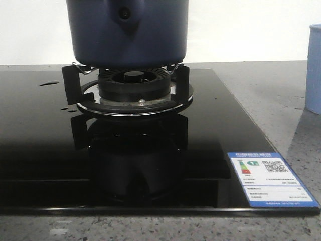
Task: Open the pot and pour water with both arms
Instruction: 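Grasp the light blue cup with the right gripper and lift it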
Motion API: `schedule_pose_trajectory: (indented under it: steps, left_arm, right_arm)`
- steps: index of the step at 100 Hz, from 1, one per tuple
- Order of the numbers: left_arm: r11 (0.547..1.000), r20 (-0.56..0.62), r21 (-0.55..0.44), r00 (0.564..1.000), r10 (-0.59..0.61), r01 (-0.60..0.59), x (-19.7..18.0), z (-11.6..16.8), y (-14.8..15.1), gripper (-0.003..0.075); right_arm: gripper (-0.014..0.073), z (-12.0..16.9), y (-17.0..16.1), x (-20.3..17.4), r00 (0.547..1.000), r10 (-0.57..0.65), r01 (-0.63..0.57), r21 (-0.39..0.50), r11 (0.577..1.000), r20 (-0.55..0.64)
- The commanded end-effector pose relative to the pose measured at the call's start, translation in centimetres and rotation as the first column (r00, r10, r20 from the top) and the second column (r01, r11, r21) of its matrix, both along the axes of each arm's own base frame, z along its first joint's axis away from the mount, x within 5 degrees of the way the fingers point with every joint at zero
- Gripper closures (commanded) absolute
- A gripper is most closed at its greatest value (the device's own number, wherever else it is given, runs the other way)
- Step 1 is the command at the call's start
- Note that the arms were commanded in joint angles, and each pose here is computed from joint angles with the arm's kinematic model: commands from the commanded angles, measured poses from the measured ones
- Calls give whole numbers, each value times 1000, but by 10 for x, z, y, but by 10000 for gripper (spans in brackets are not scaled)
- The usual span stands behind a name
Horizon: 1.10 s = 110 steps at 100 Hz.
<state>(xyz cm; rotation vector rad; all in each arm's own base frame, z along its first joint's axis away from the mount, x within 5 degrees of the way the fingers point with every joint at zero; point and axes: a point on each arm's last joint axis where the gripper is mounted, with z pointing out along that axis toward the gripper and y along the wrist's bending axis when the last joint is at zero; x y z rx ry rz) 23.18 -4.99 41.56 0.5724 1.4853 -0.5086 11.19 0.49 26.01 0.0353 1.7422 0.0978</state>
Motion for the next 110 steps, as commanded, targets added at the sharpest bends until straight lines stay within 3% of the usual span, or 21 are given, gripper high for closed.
schedule_pose_trajectory:
  steps: [1,31,57,93,110]
  left_arm:
    - [996,54,-89,998,-22,26,-10,20,-1,438]
    - [995,54,-89,998,-31,36,-10,20,-2,438]
    - [995,54,-89,998,-31,36,-10,20,-2,438]
    - [995,54,-89,998,-31,36,-10,20,-2,438]
    - [995,54,-89,998,-31,36,-10,20,-2,438]
  right_arm:
    - [-41,11,-2,7,999,-29,29,-3,1000,31]
    - [-41,17,-1,22,1000,-20,19,-42,999,-8]
    - [-41,14,10,40,996,53,-60,-86,995,-74]
    - [-41,2,1,64,994,-72,61,-133,989,-83]
    - [-41,3,9,75,994,-38,24,-129,991,-106]
